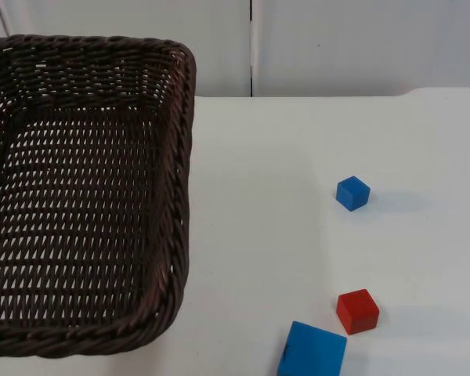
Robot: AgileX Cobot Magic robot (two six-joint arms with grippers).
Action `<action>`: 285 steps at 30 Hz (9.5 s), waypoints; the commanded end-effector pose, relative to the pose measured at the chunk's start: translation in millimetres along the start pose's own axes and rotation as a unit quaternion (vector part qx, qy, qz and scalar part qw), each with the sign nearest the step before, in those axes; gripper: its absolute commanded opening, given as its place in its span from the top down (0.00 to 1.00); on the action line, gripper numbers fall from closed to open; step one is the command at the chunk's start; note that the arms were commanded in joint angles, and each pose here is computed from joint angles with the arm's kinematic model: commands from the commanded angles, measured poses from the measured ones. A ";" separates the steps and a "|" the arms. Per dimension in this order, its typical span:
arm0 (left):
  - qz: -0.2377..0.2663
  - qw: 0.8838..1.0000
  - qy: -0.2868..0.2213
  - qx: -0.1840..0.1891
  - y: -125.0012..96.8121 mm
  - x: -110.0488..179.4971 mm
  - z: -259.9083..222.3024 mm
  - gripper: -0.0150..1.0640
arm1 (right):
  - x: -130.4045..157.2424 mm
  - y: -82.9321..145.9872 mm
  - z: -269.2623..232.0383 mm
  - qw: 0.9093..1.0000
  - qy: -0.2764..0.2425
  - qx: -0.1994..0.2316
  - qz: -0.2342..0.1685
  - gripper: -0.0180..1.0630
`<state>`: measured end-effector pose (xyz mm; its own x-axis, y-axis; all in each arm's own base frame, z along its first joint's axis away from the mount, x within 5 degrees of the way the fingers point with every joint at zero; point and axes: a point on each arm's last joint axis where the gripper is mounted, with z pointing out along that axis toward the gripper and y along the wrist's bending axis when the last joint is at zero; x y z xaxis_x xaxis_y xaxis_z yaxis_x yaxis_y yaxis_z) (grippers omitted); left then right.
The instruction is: Pick up the basket with the left hand and place the largest block into the basket with the right hand.
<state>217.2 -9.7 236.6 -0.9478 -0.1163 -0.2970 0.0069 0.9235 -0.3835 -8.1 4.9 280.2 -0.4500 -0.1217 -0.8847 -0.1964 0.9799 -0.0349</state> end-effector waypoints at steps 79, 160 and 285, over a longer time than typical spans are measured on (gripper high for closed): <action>-0.003 1.000 0.016 0.011 -2.2 4.5 -2.3 0.99 | -74.3 2.6 165.0 0.972 0.201 -0.118 0.037 0.01; -0.016 0.999 0.011 0.029 -5.4 3.5 -2.4 0.99 | 30.1 211.3 293.7 0.844 0.345 -0.280 -0.299 0.10; -0.026 0.999 0.010 0.042 -7.8 3.1 -2.6 0.99 | -172.6 302.3 320.9 0.920 0.109 -0.304 -0.220 0.99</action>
<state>213.5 -14.4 236.9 -0.9598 -0.1272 -0.2501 -0.0056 0.8999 -0.4361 289.3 372.1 275.5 -0.3602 -0.5641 -0.7430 -0.8197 0.5717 -0.0367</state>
